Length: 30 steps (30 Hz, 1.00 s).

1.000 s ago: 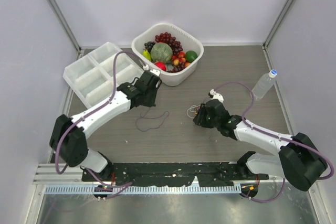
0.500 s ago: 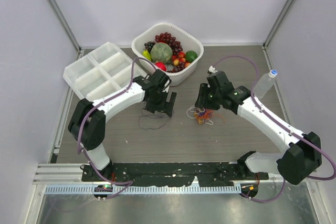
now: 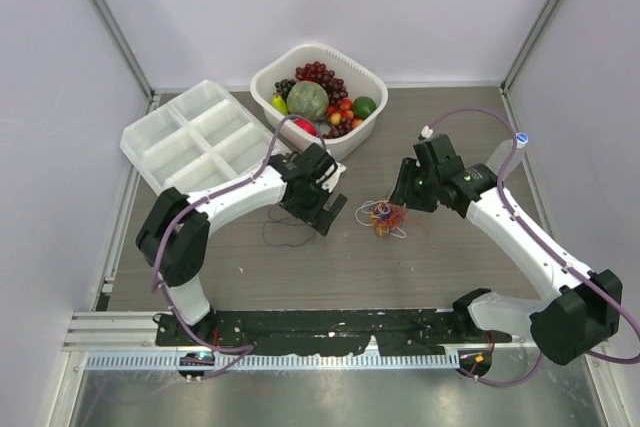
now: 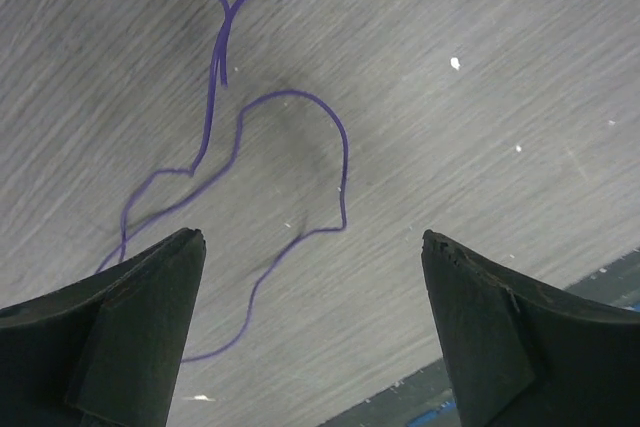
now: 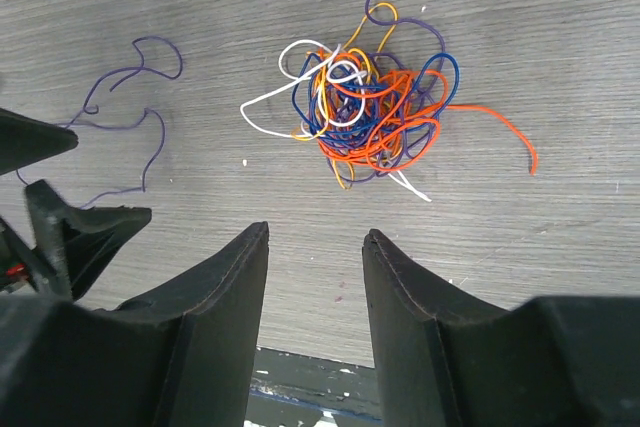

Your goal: Untangle the cables

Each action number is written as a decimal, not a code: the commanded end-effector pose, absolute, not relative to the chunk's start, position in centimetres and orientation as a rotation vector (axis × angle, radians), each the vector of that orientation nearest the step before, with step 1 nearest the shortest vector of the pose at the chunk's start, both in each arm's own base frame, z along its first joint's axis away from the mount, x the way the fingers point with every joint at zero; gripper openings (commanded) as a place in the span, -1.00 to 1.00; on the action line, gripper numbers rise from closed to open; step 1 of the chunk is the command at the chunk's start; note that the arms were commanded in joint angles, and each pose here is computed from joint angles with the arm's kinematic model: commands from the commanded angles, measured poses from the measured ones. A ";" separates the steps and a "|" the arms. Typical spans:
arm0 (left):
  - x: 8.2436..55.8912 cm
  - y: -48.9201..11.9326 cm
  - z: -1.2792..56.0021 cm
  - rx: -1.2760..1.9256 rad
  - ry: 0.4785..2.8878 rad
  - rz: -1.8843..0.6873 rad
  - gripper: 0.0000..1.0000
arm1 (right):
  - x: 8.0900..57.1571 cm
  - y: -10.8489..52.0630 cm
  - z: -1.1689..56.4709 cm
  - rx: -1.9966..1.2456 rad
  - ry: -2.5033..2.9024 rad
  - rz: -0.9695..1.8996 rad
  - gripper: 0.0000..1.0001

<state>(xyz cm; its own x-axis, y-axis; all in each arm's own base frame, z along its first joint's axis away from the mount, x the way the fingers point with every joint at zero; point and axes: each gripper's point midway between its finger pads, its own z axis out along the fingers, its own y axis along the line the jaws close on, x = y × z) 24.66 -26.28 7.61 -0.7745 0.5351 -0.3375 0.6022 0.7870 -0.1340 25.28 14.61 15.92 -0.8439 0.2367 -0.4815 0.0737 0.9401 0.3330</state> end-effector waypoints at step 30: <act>29.4 -26.1 9.0 1.006 2.486 -0.110 -1.00 | 27.8 14.0 18.3 0.165 2.506 0.375 -0.03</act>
<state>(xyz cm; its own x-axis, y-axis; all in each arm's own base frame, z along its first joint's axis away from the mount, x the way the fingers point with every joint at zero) 28.70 -26.10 3.15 -0.6375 0.7162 -0.2841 0.7325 0.6777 0.0648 26.58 13.96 16.45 -0.8442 0.2161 -0.4905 0.0667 0.9504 0.3038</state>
